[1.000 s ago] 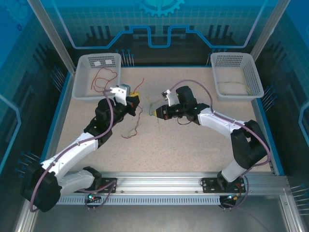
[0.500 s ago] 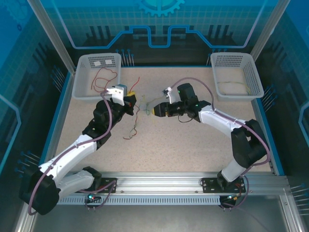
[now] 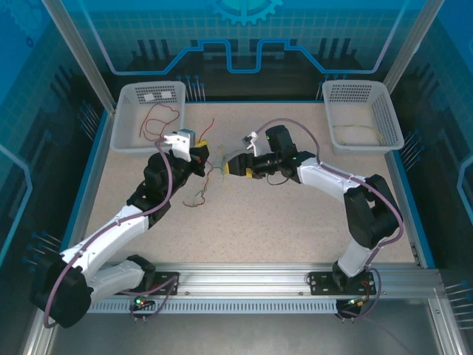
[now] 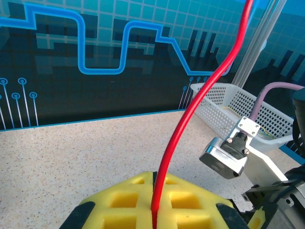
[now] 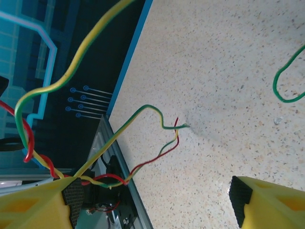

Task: Untangle the cables

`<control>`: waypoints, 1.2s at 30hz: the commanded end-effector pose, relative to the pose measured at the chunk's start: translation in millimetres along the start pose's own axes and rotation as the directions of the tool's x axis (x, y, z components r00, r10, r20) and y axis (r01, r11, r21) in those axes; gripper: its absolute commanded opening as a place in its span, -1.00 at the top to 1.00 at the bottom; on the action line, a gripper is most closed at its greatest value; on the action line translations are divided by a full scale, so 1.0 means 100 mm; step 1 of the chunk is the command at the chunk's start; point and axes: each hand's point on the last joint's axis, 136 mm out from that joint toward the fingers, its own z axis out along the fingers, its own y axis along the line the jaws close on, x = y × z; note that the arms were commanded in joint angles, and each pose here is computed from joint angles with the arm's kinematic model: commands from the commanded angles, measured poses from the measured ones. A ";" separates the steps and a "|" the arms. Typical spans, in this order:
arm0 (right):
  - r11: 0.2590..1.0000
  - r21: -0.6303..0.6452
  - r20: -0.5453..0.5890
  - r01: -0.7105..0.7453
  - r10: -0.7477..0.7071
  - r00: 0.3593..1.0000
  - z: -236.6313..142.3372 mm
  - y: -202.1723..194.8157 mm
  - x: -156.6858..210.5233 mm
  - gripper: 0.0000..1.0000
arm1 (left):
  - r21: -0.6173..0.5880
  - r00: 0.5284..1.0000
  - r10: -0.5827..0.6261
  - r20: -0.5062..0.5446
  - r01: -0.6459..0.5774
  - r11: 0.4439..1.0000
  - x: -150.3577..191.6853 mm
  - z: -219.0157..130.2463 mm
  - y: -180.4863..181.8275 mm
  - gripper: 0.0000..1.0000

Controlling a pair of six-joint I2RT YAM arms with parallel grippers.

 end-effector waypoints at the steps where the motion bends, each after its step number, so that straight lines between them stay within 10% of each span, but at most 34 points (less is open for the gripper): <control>1: 0.990 0.138 0.072 0.011 -0.021 0.997 -0.21 -0.04 -0.11 -0.65 | 0.000 1.000 0.005 0.019 -0.005 1.000 -0.02 -0.02 0.00 1.00; 6: 0.956 0.288 0.154 0.052 -0.100 0.983 -0.44 -0.13 -0.21 -0.63 | 0.006 1.000 -0.002 0.012 0.002 1.000 0.02 0.00 -0.01 1.00; 18: 0.987 0.067 0.033 0.148 -0.150 0.988 -0.13 0.33 -0.05 -0.60 | 0.020 1.000 -0.016 0.006 0.016 1.000 0.05 0.00 -0.03 1.00; 36: 0.982 0.087 -0.096 0.167 -0.158 0.983 0.33 0.18 0.13 0.05 | 0.028 0.999 -0.022 0.026 0.021 0.999 0.00 -0.05 -0.05 1.00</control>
